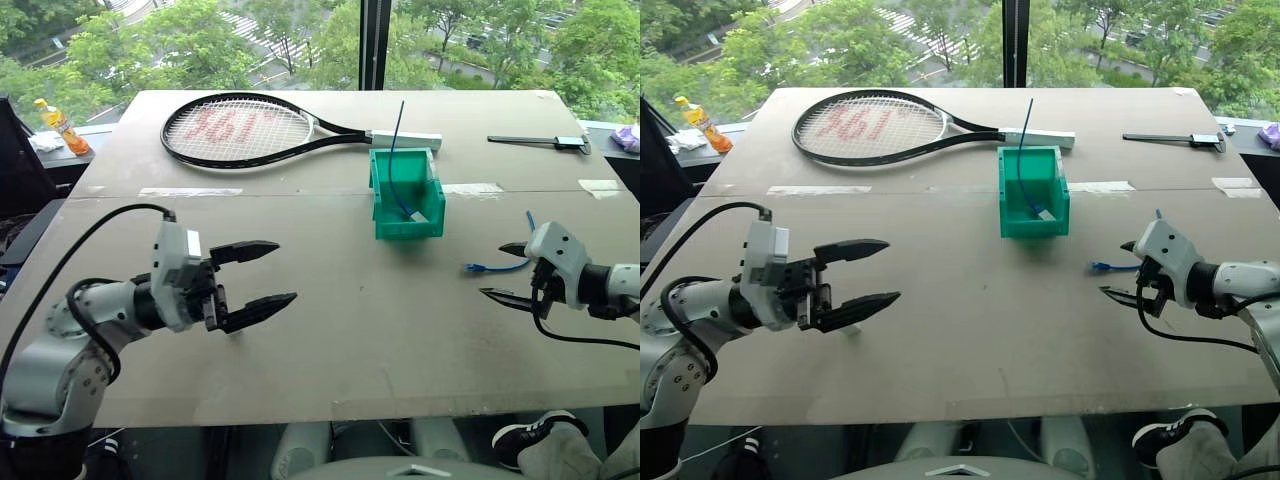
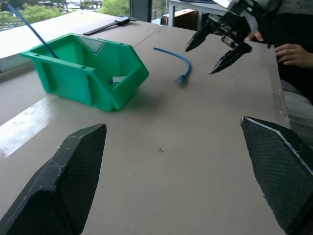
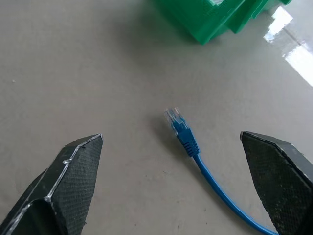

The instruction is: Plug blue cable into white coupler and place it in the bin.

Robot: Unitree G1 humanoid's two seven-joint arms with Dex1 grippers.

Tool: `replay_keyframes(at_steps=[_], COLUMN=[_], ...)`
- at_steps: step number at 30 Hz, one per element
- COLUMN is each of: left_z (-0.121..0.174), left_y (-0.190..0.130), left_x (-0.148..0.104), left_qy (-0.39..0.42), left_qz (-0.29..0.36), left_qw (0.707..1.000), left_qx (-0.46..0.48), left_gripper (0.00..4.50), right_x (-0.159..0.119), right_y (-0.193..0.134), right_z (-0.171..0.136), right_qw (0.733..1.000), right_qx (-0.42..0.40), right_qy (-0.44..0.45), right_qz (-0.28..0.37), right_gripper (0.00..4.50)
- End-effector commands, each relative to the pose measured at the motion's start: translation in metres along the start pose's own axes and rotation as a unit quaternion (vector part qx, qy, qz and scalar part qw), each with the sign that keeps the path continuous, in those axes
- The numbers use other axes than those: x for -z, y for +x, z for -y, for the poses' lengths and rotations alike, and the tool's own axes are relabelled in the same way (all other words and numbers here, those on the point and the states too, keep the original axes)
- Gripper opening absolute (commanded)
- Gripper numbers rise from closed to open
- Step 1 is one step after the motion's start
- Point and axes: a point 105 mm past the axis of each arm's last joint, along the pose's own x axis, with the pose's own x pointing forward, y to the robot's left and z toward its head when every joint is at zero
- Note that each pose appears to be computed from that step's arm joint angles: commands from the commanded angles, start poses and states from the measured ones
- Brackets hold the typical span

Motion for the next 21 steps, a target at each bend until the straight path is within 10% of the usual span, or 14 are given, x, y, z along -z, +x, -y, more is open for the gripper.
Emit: replay_keyframes(at_steps=[1, 9, 21], left_z=[0.012, 0.029, 0.03], left_y=[0.007, 0.012, 0.012], left_x=[-0.006, 0.002, 0.009], left_qy=[0.014, 0.009, 0.008], left_qz=[0.005, 0.004, 0.005], left_qw=[1.0, 0.999, 1.0], left_qx=[0.026, 0.034, 0.018], left_gripper=[4.5, 4.5, 4.5], right_x=[0.004, 0.005, 0.009], right_y=[0.004, 0.021, 0.036], right_z=[0.012, 0.03, 0.021], right_qw=[0.999, 0.998, 0.994], right_qx=[-0.017, -0.038, -0.087], right_qy=[-0.007, -0.016, -0.049], right_qz=[-0.027, -0.048, -0.043], right_gripper=[4.45, 4.45, 0.17])
